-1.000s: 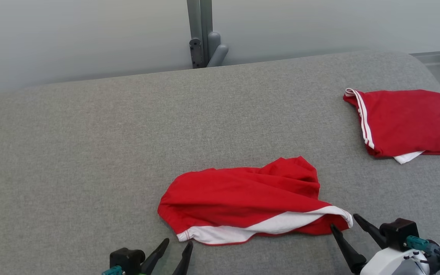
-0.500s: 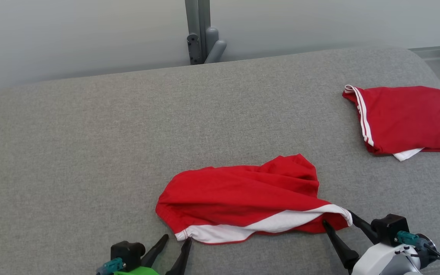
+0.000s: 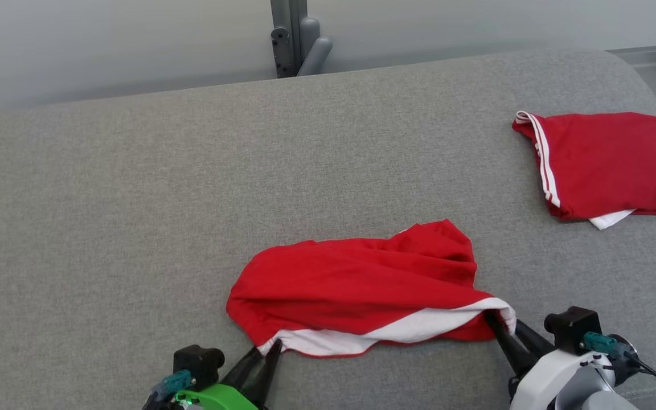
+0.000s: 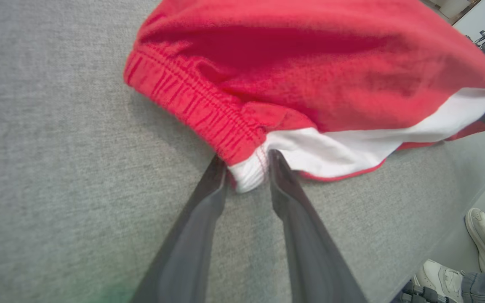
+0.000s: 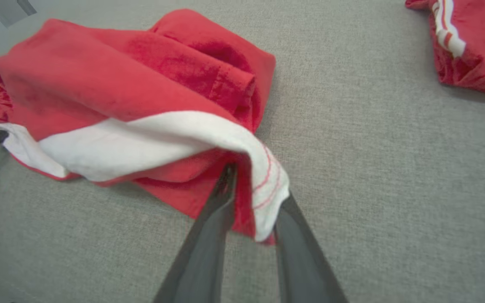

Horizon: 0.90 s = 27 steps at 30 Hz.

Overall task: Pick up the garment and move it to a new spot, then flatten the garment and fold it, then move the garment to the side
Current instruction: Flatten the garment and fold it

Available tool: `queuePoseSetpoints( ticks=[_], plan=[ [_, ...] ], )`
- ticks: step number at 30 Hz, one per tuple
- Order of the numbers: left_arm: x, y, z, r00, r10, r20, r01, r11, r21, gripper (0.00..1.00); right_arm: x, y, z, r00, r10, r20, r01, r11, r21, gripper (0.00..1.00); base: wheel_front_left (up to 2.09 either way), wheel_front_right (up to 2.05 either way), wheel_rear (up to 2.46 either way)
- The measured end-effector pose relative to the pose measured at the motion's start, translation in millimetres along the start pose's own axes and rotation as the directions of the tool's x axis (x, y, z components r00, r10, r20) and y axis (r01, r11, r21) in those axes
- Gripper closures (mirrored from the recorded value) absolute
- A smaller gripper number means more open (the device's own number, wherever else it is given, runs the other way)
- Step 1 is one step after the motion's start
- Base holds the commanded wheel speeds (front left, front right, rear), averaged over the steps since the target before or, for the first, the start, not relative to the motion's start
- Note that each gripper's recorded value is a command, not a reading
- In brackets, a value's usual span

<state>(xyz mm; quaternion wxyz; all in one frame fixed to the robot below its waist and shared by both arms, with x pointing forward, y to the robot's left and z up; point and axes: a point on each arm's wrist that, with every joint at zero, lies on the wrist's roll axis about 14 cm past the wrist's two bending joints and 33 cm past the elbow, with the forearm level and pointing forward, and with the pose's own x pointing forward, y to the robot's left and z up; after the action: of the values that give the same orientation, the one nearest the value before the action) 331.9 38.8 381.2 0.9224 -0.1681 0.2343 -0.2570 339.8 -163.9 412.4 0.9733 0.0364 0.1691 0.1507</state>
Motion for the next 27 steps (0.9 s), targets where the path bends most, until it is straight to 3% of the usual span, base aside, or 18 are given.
queuePoseSetpoints(
  ticks=[1,6,10,13,15,20,23,27],
  plan=[
    [1.1,-1.4,0.1,1.0,-0.005,0.0,0.005,1.0,-0.003,1.0,2.3,2.7,1.1,1.0,0.01,0.002,-0.01,1.0,0.006,1.0,0.0,0.0,0.0],
    [7.0,-6.4,7.8,0.999,-0.041,0.008,0.041,0.999,-0.01,1.0,10.4,5.1,11.2,0.999,0.037,0.026,-0.038,0.999,0.017,1.0,0.0,0.0,0.0],
    [15.9,-10.5,42.8,0.993,-0.104,0.056,0.104,0.995,-0.002,1.0,20.5,-2.5,42.6,0.994,0.054,0.099,-0.055,0.998,0.005,1.0,0.0,0.0,0.0],
    [22.7,-20.2,92.2,0.975,-0.201,0.09,0.2,0.98,0.023,1.0,31.5,-15.8,81.9,0.984,0.069,0.165,-0.062,0.997,-0.044,1.0,0.0,0.0,0.0],
    [27.3,-21.4,133.8,0.961,-0.262,0.088,0.252,0.961,0.113,1.0,42.7,-25.6,115.2,0.975,0.086,0.206,-0.066,0.993,-0.102,1.0,0.0,0.0,0.0],
    [51.4,-20.8,253.3,0.927,-0.347,0.143,0.313,0.924,0.218,1.0,88.9,-34.2,210.5,0.939,0.148,0.31,-0.075,0.969,-0.235,1.0,0.0,0.0,0.0],
    [76.4,-6.6,298.6,0.936,-0.328,0.127,0.287,0.92,0.267,1.0,123.2,-42.3,266.7,0.906,0.148,0.396,-0.027,0.955,-0.297,1.0,0.0,0.0,0.0],
    [118.1,27.7,351.2,0.953,-0.23,0.196,0.161,0.936,0.314,1.0,175.8,-46.3,306.1,0.868,0.128,0.481,0.008,0.963,-0.27,1.0,0.0,0.0,0.0]
  ],
)
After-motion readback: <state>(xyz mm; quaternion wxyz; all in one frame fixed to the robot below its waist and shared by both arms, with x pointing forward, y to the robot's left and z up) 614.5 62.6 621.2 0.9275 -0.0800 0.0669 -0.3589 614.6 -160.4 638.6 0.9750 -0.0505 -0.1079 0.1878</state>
